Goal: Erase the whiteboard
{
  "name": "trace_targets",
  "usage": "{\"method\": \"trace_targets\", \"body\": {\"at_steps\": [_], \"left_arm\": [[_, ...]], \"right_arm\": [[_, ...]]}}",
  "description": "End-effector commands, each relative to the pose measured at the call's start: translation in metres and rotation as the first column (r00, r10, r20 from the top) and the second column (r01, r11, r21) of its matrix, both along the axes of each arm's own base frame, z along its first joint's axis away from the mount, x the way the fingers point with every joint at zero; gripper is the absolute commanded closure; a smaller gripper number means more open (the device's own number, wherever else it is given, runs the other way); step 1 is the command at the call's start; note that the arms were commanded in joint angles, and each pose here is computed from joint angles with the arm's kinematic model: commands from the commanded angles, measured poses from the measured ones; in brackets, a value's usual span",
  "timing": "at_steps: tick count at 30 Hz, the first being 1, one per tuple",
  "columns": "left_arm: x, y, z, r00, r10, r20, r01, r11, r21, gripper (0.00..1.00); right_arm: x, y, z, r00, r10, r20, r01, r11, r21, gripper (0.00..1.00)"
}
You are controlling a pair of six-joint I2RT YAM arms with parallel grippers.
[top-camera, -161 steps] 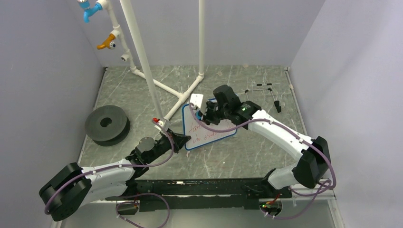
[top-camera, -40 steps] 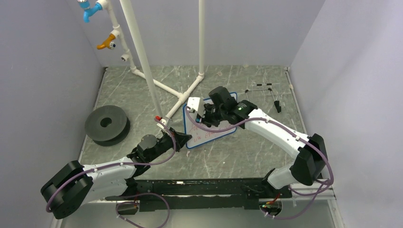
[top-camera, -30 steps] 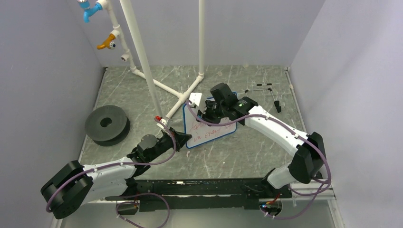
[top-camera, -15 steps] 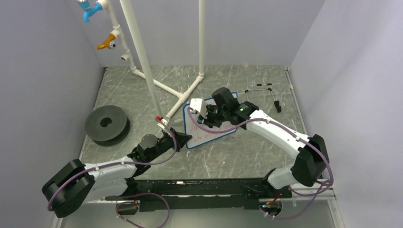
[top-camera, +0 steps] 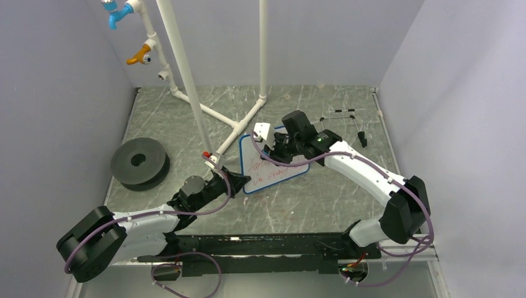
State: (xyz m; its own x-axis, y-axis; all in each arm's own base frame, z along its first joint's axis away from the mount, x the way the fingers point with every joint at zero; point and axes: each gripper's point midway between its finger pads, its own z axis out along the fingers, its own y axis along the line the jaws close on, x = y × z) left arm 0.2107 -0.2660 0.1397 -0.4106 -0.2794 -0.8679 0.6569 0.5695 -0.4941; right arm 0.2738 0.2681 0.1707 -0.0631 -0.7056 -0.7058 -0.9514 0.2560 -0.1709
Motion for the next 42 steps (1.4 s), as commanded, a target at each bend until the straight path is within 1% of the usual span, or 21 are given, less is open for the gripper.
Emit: {"method": "trace_targets", "body": {"at_steps": [1, 4, 7, 11, 12, 15, 18, 21, 23, 28, 30, 31, 33, 35, 36, 38, 40, 42], "left_arm": [[-0.021, -0.016, 0.018, 0.985, -0.146, 0.088, 0.148, 0.989, -0.024, 1.00], [-0.020, -0.016, 0.022, 0.985, -0.142, 0.095, 0.145, 0.989, -0.034, 1.00], [-0.019, -0.019, 0.025, 0.984, -0.148, 0.098, 0.152, 0.988, -0.034, 1.00], [-0.020, -0.019, 0.027, 0.985, -0.149, 0.093, 0.153, 0.987, -0.046, 1.00], [-0.020, -0.019, 0.027, 0.985, -0.148, 0.093, 0.153, 0.987, -0.050, 1.00], [-0.020, -0.019, 0.025, 0.986, -0.145, 0.087, 0.150, 0.987, -0.053, 1.00], [-0.020, -0.020, 0.026, 0.985, -0.150, 0.088, 0.155, 0.986, -0.053, 1.00], [-0.021, -0.019, 0.025, 0.985, -0.148, 0.086, 0.154, 0.986, -0.057, 1.00], [-0.020, -0.018, 0.026, 0.986, -0.142, 0.088, 0.148, 0.987, -0.061, 1.00], [-0.020, -0.019, 0.028, 0.986, -0.142, 0.089, 0.148, 0.987, -0.065, 1.00], [-0.019, -0.020, 0.028, 0.986, -0.142, 0.089, 0.148, 0.987, -0.062, 1.00], [-0.019, -0.020, 0.027, 0.986, -0.143, 0.089, 0.149, 0.987, -0.060, 1.00], [-0.019, -0.020, 0.026, 0.986, -0.144, 0.086, 0.149, 0.987, -0.055, 1.00], [-0.019, -0.021, 0.026, 0.985, -0.148, 0.087, 0.153, 0.987, -0.052, 1.00], [-0.019, -0.021, 0.025, 0.985, -0.150, 0.087, 0.154, 0.987, -0.049, 1.00], [-0.019, -0.022, 0.024, 0.984, -0.155, 0.086, 0.159, 0.986, -0.047, 1.00], [-0.019, -0.023, 0.024, 0.984, -0.159, 0.086, 0.163, 0.985, -0.047, 1.00], [-0.019, -0.024, 0.025, 0.982, -0.164, 0.088, 0.169, 0.984, -0.050, 1.00]], "right_arm": [[0.005, -0.005, 0.005, 0.996, 0.024, 0.086, -0.025, 1.000, 0.014, 1.00], [-0.022, 0.004, 0.000, 0.989, 0.140, 0.056, -0.141, 0.990, 0.012, 1.00], [-0.028, 0.011, 0.006, 0.985, 0.164, 0.047, -0.165, 0.986, 0.029, 1.00], [0.000, 0.007, 0.024, 0.995, 0.025, 0.100, -0.031, 0.998, 0.060, 1.00], [0.014, 0.000, 0.029, 0.991, -0.043, 0.131, 0.035, 0.998, 0.061, 1.00], [0.039, -0.019, 0.042, 0.970, -0.168, 0.174, 0.154, 0.984, 0.091, 1.00], [0.044, -0.030, 0.045, 0.960, -0.202, 0.193, 0.187, 0.978, 0.093, 1.00], [0.044, -0.035, 0.040, 0.959, -0.203, 0.197, 0.190, 0.978, 0.081, 1.00], [0.034, -0.031, 0.033, 0.972, -0.150, 0.179, 0.141, 0.988, 0.065, 1.00], [-0.009, -0.002, 0.011, 0.990, 0.071, 0.126, -0.073, 0.997, 0.009, 1.00], [-0.016, 0.006, 0.012, 0.988, 0.103, 0.113, -0.105, 0.994, 0.013, 1.00], [-0.015, 0.008, 0.014, 0.989, 0.097, 0.110, -0.100, 0.995, 0.021, 1.00], [-0.001, 0.009, 0.027, 0.990, 0.031, 0.135, -0.038, 0.998, 0.049, 1.00], [0.023, 0.001, 0.046, 0.983, -0.091, 0.158, 0.076, 0.992, 0.102, 1.00], [0.038, -0.008, 0.054, 0.972, -0.172, 0.159, 0.152, 0.979, 0.133, 1.00], [0.055, -0.020, 0.065, 0.945, -0.262, 0.193, 0.236, 0.960, 0.147, 1.00], [0.063, -0.027, 0.065, 0.925, -0.307, 0.226, 0.281, 0.950, 0.139, 1.00], [0.063, -0.031, 0.055, 0.925, -0.303, 0.227, 0.284, 0.952, 0.115, 1.00]]}}
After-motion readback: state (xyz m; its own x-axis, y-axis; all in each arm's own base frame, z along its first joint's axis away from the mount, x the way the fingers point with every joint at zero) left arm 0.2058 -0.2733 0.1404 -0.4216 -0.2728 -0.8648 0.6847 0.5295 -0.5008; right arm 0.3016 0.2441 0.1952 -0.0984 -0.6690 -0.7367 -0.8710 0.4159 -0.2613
